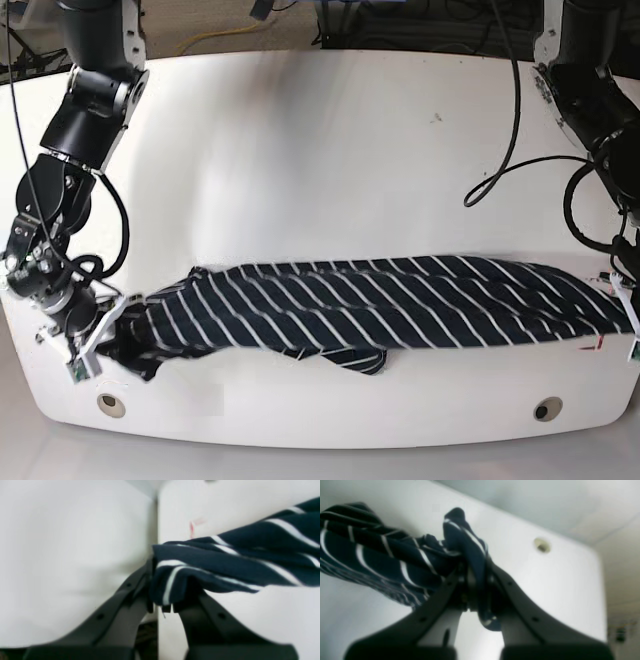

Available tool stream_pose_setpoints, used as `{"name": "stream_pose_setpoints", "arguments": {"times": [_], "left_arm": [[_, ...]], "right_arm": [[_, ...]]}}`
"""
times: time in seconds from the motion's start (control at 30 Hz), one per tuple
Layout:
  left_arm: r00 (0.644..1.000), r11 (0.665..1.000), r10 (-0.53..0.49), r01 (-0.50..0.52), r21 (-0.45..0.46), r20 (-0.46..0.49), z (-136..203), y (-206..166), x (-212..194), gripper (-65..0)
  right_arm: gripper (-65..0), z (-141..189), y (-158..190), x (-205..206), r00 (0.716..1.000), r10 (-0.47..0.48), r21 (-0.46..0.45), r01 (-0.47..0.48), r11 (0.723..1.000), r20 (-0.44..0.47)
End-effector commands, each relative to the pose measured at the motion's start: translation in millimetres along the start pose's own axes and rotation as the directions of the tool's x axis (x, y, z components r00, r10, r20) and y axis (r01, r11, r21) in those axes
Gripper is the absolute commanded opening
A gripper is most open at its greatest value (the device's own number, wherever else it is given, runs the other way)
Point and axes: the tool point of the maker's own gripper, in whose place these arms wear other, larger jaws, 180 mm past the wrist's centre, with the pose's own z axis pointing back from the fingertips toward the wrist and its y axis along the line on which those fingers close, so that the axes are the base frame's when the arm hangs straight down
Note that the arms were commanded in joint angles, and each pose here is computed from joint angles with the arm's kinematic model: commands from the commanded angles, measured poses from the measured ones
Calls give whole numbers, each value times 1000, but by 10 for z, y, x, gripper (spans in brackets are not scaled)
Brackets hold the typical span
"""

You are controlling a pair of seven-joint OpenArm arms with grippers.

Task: Fold the T-shirt properly
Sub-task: 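Swing the held shirt through the air and lay it flat, then pull the shirt edge taut between both grippers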

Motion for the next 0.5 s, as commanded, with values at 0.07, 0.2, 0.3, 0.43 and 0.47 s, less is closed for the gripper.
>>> {"name": "stream_pose_setpoints", "arguments": {"times": [0.07, 0.2, 0.3, 0.43, 0.47], "left_arm": [[999, 999, -30, 29, -29, -20, -21, -208, -375, -650], [992, 993, -79, 70, -91, -99, -20, -467, -751, -650], [983, 987, -114, 95, -132, -146, 4, -624, -986, -650], [966, 975, -159, 121, -184, -204, 61, -807, -1297, -650], [961, 972, -171, 128, -198, -219, 80, -852, -1376, -650]], "right_arm": [[-650, 94, 163, -373, 998, -62, 2, 62, 998, -15], [-650, 171, 362, -827, 988, -134, 10, 135, 991, -76], [-650, 230, 468, -1098, 976, -184, 8, 186, 982, -114], [-650, 347, 576, -1471, 953, -252, -10, 254, 967, -171], [-650, 382, 589, -1561, 946, -269, -19, 270, 963, -184]]}}
